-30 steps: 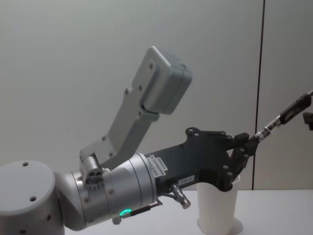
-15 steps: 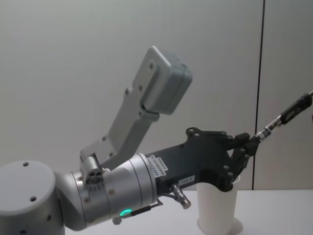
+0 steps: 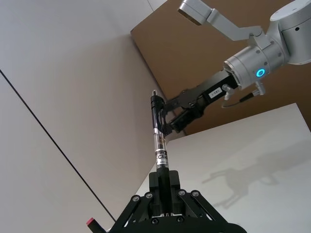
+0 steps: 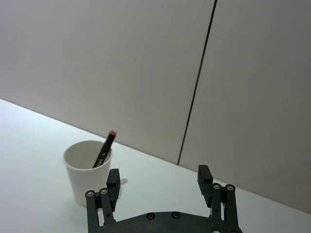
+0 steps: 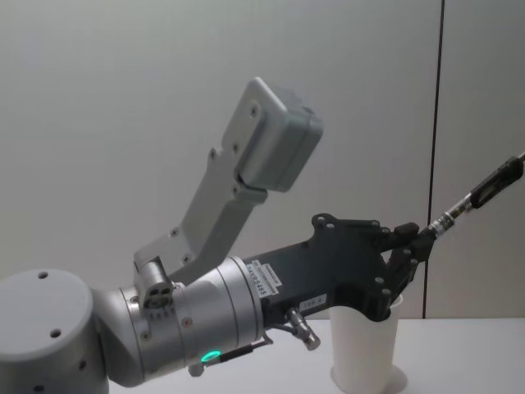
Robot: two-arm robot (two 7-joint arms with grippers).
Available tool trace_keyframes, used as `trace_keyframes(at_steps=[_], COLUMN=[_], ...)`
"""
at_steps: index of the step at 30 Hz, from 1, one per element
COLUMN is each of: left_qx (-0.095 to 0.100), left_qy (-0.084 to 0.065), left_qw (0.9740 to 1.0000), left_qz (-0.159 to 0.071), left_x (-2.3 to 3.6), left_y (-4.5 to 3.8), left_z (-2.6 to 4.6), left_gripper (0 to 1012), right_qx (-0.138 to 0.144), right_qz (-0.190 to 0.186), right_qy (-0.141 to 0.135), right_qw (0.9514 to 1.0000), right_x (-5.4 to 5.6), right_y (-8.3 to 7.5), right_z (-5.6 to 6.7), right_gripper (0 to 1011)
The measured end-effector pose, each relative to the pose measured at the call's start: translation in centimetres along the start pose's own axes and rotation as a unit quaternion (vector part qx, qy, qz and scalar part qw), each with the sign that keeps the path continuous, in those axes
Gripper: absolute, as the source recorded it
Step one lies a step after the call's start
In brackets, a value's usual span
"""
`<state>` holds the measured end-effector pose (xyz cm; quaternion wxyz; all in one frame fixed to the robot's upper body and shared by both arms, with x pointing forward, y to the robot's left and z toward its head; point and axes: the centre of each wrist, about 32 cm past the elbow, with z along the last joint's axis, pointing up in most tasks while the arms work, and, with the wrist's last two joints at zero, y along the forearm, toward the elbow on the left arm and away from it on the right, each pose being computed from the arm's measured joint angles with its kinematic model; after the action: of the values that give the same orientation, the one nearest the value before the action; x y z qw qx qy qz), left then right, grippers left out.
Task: Place the pen into the pen holder.
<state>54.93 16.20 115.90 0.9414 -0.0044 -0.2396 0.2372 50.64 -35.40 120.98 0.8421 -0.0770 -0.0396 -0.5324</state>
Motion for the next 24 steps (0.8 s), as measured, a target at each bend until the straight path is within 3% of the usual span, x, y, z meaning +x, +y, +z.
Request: trace_keyframes(at_steps=[10, 24], left_qx=[0.0, 0.0], left_qy=[0.0, 0.0], left_qw=[1.0, 1.0], left_qz=[0.0, 0.0], left_x=[0.0, 0.0], left_y=[0.0, 0.0], left_z=[0.0, 0.0], left_gripper=[129, 129], right_qx=[-0.002, 0.015], right_qz=[0.058, 0.137], right_qy=[0.053, 0.123], right_qw=[0.9969, 0.9828], right_x=[1.2, 3.0], right_y=[-1.5, -3.0], right_z=[-1.1, -2.6], right_gripper=[1001, 1001])
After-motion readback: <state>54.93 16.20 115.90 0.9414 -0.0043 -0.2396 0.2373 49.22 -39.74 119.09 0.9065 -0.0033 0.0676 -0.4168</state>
